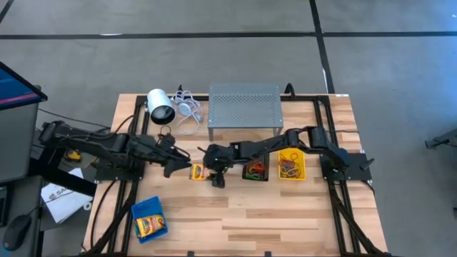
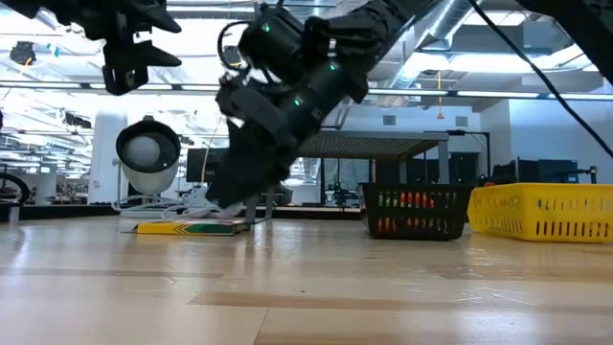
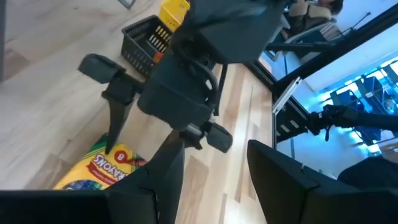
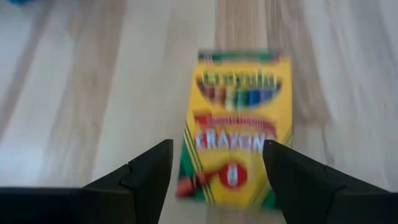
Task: Pick & Place Office Desk Supplies
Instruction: Put the middle left crayons box into the blue basket
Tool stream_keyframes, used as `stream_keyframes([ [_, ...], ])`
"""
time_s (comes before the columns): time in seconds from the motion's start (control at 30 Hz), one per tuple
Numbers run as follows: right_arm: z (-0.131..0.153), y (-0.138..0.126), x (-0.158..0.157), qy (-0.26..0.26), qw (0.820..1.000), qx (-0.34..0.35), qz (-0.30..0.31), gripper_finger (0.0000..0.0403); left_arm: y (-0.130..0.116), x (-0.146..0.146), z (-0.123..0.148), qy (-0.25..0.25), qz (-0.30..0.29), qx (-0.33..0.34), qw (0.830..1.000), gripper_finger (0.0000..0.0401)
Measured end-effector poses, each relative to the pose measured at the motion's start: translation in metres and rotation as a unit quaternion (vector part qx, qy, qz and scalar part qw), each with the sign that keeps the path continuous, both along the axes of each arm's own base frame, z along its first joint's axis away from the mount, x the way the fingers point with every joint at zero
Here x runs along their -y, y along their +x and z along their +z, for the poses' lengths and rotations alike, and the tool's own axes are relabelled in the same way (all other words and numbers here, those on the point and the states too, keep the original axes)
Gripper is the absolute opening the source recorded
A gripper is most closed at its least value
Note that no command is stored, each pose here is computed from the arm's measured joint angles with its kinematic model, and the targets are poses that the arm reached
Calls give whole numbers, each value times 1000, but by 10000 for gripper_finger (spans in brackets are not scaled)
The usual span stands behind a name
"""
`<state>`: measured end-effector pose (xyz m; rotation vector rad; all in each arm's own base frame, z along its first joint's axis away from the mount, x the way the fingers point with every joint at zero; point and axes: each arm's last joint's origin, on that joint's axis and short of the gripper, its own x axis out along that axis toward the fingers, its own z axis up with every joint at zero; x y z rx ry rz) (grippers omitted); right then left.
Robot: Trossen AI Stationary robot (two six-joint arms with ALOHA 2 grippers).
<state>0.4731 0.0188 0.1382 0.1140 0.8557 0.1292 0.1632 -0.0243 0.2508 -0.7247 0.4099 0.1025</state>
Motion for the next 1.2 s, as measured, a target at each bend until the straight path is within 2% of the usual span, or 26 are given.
stream_keyframes([
  [0.07, 0, 6, -1, -2, 1000, 10, 2, 245, 3, 1, -3, 2, -2, -8, 1000, 172],
  [0.3, -19, 13, 3, -18, 999, -24, 13, 245, 14, 6, -18, -6, -39, -62, 997, 172],
  [0.47, -18, 12, 5, -21, 999, -22, 14, 245, 19, 8, -24, -9, -52, -81, 995, 172],
  [0.77, -11, 10, 2, -3, 1000, -25, -7, 244, 19, 8, -24, -11, -60, -81, 995, 172],
  [1.2, -8, 7, -2, 2, 999, -34, 13, 244, 19, 9, -24, -17, -71, -82, 994, 172],
])
